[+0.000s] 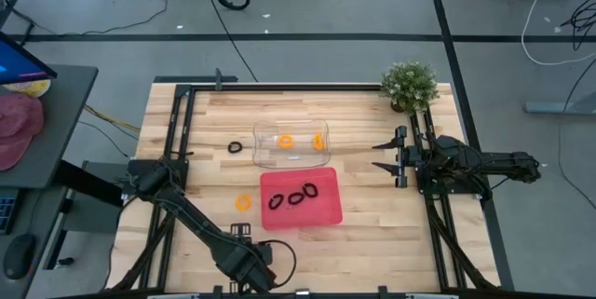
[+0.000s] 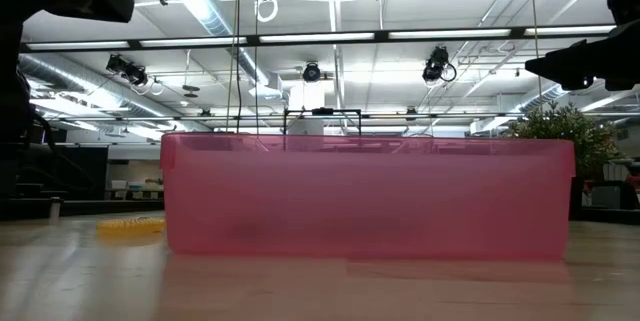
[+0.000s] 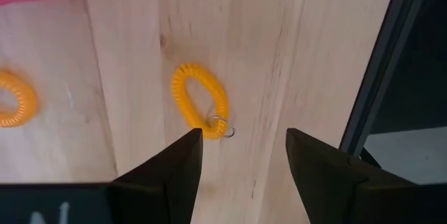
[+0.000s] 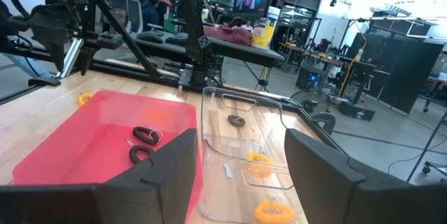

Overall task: Sort spring keychains
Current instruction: Put the yellow spring keychain into the transparent bin

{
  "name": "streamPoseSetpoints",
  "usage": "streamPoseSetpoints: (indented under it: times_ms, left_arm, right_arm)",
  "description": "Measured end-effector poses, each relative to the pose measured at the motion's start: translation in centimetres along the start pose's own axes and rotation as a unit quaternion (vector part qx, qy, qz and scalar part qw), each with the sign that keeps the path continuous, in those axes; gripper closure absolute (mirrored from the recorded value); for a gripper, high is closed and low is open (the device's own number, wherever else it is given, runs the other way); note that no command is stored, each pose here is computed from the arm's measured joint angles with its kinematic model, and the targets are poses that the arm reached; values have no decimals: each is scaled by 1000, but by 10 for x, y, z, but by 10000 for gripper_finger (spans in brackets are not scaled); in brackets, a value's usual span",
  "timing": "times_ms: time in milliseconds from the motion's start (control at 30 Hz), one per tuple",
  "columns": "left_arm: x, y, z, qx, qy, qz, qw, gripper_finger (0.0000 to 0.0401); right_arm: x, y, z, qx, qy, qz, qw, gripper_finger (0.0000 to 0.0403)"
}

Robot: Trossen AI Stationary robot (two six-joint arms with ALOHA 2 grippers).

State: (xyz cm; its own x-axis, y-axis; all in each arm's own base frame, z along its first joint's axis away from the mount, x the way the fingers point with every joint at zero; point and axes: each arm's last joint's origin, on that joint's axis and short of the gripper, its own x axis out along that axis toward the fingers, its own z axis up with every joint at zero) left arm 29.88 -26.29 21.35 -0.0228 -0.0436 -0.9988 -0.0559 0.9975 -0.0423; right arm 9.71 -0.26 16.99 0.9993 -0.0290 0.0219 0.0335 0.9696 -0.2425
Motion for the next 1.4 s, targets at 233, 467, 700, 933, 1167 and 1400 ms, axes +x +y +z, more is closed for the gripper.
streamPoseSetpoints:
  times_ms: [233,467,700,933,1167,1400]
  left_arm:
    - [0,0,1,0,-3,0,1000,190]
    - [0,0,1,0,-7,5,1000,191]
    - [8,0,2,8,3,15,1000,190]
    - [10,0,4,11,-1,21,1000,190]
    - [10,2,6,8,-7,27,1000,190]
    - [14,3,8,9,-5,33,999,190]
  right_arm:
    - [0,0,0,0,0,0,1000,181]
    - [0,0,0,0,0,0,1000,181]
    - [0,0,0,0,0,0,1000,181]
    - [0,0,0,0,0,0,1000,181]
    - [0,0,0,0,0,0,1000,181]
    - [0,0,0,0,0,0,1000,181]
